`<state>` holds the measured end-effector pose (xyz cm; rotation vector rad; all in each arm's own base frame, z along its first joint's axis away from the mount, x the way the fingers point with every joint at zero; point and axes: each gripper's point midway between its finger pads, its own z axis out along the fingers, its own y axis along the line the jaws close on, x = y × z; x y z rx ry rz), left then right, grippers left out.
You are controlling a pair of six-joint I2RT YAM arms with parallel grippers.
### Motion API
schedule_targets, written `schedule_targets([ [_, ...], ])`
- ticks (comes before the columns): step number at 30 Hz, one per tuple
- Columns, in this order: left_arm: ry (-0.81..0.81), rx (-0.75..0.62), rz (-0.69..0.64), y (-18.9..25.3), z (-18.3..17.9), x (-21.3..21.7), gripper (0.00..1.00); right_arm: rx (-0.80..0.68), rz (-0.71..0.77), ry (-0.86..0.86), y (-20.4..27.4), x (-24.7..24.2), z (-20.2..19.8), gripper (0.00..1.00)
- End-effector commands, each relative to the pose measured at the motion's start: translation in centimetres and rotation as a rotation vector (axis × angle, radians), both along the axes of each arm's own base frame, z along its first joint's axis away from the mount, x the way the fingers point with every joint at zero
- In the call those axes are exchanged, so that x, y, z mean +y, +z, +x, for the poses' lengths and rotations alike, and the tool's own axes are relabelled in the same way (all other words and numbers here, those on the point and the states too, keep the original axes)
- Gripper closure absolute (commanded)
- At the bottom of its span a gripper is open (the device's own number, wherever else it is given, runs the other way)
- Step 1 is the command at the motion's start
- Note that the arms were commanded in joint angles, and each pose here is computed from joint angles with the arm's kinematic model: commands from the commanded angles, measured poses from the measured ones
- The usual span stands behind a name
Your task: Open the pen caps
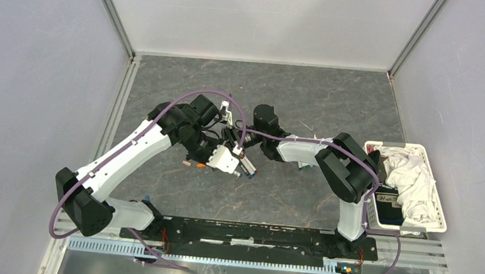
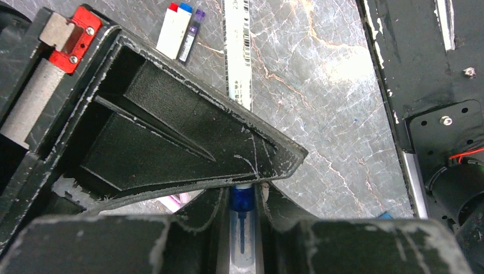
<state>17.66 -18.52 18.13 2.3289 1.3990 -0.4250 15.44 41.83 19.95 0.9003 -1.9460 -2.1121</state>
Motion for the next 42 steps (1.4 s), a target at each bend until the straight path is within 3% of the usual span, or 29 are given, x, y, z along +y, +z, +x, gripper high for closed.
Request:
schedule_targets([
  [1,-0.079,0.031,-0.195,2.6,-0.8,-4.9,0.98,-0.051,0.067,-0.175,2.6,3.4,3.2,1.0],
  [6,-0.076,0.032,-0.203,3.0,-0.6,-5.2,0.98,-0.046,0.016,-0.211,1.2,4.3,4.2,1.0],
  [8,-0.073,-0.009,-0.158,3.0,0.2,-4.3,0.98,-0.07,-0.087,-0.201,-1.4,3.3,4.0,1.0],
  [9,-0.047,-0.048,-0.117,2.9,1.4,-2.9,0.98,-0.118,-0.18,-0.181,-3.7,1.2,3.2,1.0],
  [10,-0.003,-0.096,-0.066,2.9,3.4,0.0,0.98,-0.215,-0.266,-0.159,-6.1,-2.2,1.5,1.0],
  [11,0.051,-0.145,-0.024,3.1,6.0,4.1,0.98,-0.219,-0.378,-0.137,-8.6,-6.8,-1.6,1.0],
  [12,0.125,-0.187,-0.008,3.2,8.5,8.2,0.98,-0.173,-0.378,-0.198,-8.8,-9.2,-3.3,1.0],
  [13,0.131,-0.181,0.032,2.8,9.1,10.1,0.98,-0.098,-0.286,-0.279,-8.6,-10.0,-4.1,1.0],
  [14,0.12,-0.157,0.04,3.0,8.7,9.0,0.98,-0.058,-0.216,-0.292,-6.9,-9.8,-4.3,1.0],
  [17,0.051,-0.205,0.066,2.9,7.1,5.0,0.98,-0.201,-0.365,-0.166,-8.8,-9.4,-3.9,1.0],
  [22,-0.017,-0.206,0.088,2.9,4.4,3.2,0.98,-0.175,-0.281,-0.182,-7.3,-8.8,-3.8,1.0],
  [25,-0.035,-0.174,0.024,3.6,2.6,1.6,0.96,-0.204,-0.22,-0.169,-5.1,-8.0,-3.2,1.0],
  [26,-0.035,-0.152,-0.006,3.8,1.8,1.0,0.9,-0.215,-0.198,-0.166,-4.3,-7.6,-3.0,1.0],
  [28,-0.025,-0.101,-0.051,3.9,0.3,-0.2,0.61,-0.218,-0.159,-0.161,-2.9,-6.9,-2.5,1.0],
  [29,-0.032,-0.087,-0.066,3.8,-0.3,-0.5,0.54,-0.223,-0.138,-0.159,-2.3,-6.6,-2.4,1.0],
  [35,0.014,-0.002,-0.142,3.6,-1.7,-2.6,0.23,-0.233,-0.085,-0.152,-0.3,-4.5,-1.3,1.0],
  [38,0.016,-0.006,-0.146,3.0,-1.7,-3.0,0.21,-0.224,-0.045,-0.156,0.8,-3.6,-1.0,1.0],
  [42,0.009,-0.038,-0.154,2.6,-1.5,-3.3,0.26,-0.208,-0.016,-0.152,1.7,-2.6,-0.8,1.0],
])
